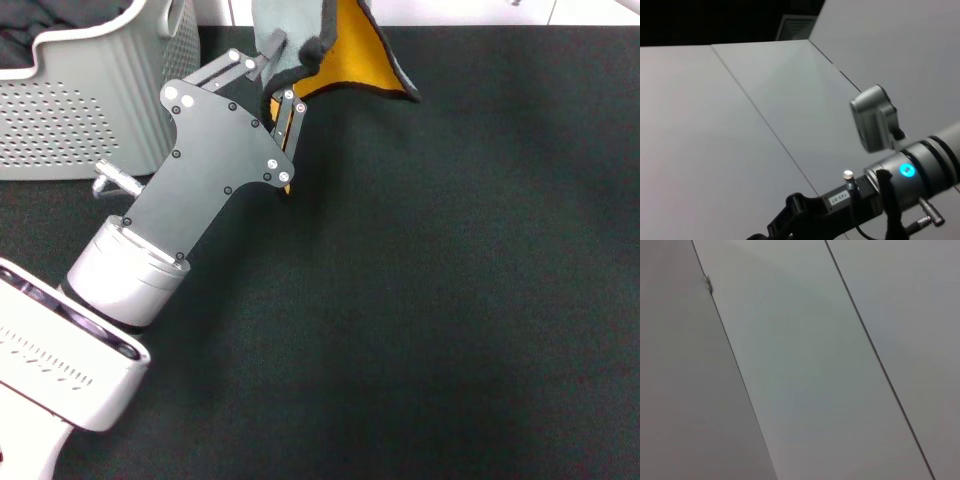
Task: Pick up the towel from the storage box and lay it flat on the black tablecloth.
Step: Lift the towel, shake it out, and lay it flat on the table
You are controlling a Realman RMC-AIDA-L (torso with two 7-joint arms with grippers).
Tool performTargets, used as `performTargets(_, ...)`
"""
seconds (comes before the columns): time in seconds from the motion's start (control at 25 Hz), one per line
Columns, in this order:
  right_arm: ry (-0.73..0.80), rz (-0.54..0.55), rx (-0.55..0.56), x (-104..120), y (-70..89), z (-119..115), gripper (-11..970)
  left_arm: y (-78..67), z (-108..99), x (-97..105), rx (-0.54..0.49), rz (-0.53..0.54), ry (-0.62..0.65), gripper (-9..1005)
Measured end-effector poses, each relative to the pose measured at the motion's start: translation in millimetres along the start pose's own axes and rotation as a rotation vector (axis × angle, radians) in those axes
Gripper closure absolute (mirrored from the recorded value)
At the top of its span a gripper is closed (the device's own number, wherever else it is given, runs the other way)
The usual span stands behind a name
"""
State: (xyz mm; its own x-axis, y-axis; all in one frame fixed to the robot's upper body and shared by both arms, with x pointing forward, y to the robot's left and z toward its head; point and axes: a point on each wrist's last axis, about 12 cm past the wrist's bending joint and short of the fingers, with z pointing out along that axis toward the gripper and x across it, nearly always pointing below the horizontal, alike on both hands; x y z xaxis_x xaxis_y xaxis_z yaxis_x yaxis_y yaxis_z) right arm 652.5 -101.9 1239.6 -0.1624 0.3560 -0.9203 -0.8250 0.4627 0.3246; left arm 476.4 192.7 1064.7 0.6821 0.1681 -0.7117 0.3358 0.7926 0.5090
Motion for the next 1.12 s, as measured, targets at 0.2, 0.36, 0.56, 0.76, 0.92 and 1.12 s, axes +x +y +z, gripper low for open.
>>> performTargets(0.2, 0.001, 0.001, 0.002, 0, -0.5, 0, 952, 4.2, 1, 2, 0.003, -0.119, -0.008, 799)
performTargets(0.36, 0.000, 0.003, 0.006, 1, -1.6, -2, 952, 9.1, 1, 4, 0.020, -0.224, -0.012, 773)
performTargets(0.56, -0.001, 0.005, 0.008, 1, -2.5, -4, 952, 15.3, 1, 7, 0.031, -0.315, -0.006, 794)
performTargets(0.76, -0.013, 0.004, 0.005, -1, -1.7, -6, 952, 15.1, 0, 13, 0.042, -0.296, 0.040, 791)
performTargets(0.92, -0.028, 0.001, 0.006, -5, -2.3, -7, 952, 13.1, 2, 19, 0.057, -0.260, 0.089, 788)
performTargets(1.12, -0.048, 0.013, -0.006, -10, -0.2, -3, 952, 2.7, 1, 24, 0.087, -0.030, 0.150, 784)
